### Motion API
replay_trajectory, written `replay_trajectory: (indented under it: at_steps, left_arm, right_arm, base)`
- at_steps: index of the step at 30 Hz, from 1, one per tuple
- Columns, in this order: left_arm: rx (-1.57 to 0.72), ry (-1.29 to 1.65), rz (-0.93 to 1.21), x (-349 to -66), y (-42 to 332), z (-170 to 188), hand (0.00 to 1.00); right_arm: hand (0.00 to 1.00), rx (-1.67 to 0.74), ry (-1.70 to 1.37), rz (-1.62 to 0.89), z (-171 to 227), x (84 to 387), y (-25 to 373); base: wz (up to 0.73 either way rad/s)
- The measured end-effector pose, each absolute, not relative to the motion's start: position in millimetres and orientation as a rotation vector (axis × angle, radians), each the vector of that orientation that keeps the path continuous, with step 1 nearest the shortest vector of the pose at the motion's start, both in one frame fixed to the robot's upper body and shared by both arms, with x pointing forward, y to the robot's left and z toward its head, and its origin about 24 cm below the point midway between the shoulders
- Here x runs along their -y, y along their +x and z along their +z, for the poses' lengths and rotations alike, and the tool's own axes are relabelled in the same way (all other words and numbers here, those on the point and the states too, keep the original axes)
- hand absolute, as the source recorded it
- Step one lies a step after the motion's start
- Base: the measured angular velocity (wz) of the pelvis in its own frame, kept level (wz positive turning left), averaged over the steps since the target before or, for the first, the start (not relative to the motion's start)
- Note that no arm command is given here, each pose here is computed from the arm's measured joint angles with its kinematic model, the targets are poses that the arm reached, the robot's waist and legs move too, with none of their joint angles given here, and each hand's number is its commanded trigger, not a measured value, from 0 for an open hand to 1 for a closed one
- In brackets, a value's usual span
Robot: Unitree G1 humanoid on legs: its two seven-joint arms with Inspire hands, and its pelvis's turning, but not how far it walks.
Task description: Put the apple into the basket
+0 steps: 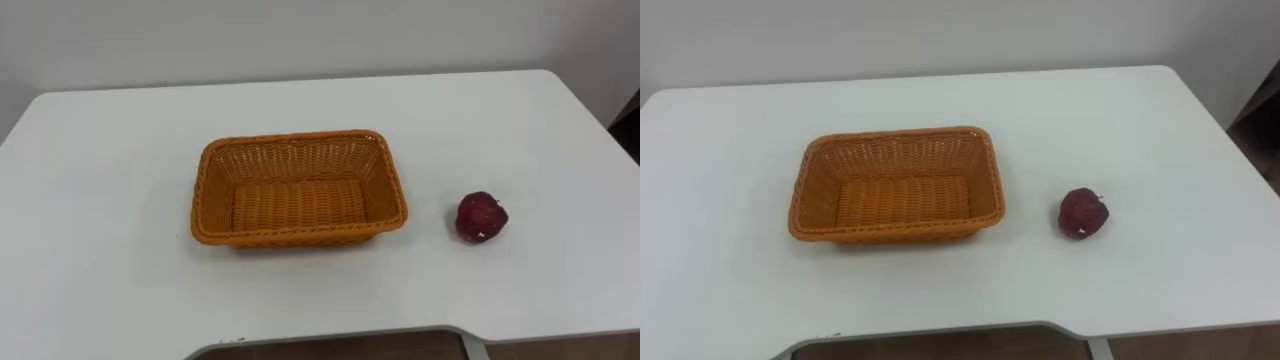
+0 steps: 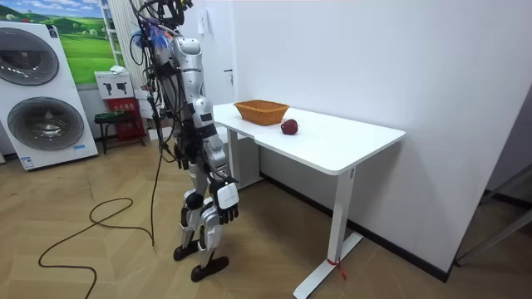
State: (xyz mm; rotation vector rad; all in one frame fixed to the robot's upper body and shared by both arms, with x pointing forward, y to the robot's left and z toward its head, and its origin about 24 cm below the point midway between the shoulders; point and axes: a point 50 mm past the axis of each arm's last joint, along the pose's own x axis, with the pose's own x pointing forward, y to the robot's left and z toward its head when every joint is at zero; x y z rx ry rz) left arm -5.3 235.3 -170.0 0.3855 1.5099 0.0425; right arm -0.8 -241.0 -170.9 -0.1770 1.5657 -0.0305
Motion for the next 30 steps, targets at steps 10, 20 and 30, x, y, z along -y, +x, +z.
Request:
replay_trajectory:
  at_steps: [10, 20, 30]
  left_arm:
    - [-1.527, 0.350, 0.046, -234.0, -11.0, -170.2, 0.00]
    - [-1.504, 0.328, 0.163, -243.0, -12.1, -167.2, 0.00]
    - [-1.383, 0.323, 0.368, -268.4, -16.9, -155.0, 0.00]
  right_arm:
    - [0.00, -1.567, -0.160, -0.072, -171.0, 240.7, -2.7]
    - [0.00, -1.331, 0.488, -0.883, -167.0, 255.9, -5.1]
    - [0.00, -0.569, 1.108, -1.508, -133.8, 314.0, 55.2]
  base:
    - [-0.01]
    - [-0.07]
    - [0.00]
